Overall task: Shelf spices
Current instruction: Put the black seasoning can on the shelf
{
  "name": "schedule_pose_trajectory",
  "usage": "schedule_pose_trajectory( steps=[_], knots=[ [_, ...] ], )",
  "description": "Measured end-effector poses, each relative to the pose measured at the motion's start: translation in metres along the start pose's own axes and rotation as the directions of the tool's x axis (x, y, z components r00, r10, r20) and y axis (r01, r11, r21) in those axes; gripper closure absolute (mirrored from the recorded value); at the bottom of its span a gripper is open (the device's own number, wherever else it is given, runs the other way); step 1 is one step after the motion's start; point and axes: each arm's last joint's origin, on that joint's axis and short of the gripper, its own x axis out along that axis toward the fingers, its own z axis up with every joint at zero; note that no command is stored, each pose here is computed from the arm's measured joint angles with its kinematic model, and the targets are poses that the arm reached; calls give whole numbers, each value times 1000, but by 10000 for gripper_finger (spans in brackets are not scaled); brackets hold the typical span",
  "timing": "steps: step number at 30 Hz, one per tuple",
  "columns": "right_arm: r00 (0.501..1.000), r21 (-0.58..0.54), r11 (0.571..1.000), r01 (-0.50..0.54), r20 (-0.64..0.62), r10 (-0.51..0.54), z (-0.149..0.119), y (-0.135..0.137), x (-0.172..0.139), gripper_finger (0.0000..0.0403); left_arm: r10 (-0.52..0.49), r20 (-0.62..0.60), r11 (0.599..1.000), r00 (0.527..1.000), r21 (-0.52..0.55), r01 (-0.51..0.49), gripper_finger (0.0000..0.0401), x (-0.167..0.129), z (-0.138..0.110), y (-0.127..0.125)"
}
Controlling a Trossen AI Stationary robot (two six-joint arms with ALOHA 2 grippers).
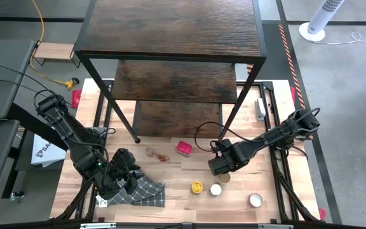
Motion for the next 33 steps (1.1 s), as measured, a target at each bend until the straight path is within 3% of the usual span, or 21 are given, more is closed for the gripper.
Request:
schedule_pose_trajectory(
  steps=[11, 14, 18, 21, 26, 29, 33],
  knots=[
    [998, -43, 998, 41, -48, -43, -3, 10, 21, 181, 9, 3, 1000, 1000, -12, -9, 217, 2, 3, 1],
    [998, -43, 998, 47, -35, -48, -2, 10, 21, 210, 9, 2, 1000, 1000, -12, -9, 217, 2, 3, 1],
    [996, -40, 995, 90, -19, -90, 2, 5, 20, 288, 7, 6, 1000, 1000, -5, -7, 217, 2, 3, 1],
    [994, -48, 993, 103, -14, -104, 4, 2, 15, 292, -35, 17, 999, 999, 3, 35, 217, 1, 6, -4],
    [997, -53, 999, 10, 79, -6, 11, 3, -17, 292, -100, 140, 994, 985, 51, 94, 217, -7, 29, -17],
    [982, -55, 995, -78, 169, 86, 17, 6, -43, 292, -79, 225, 992, 971, 116, 54, 217, -7, 48, -19],
    [940, -163, 968, -191, 253, 228, 25, 15, -75, 292, -44, 260, 972, 965, 236, -20, 217, 4, 73, -16]
  ],
)
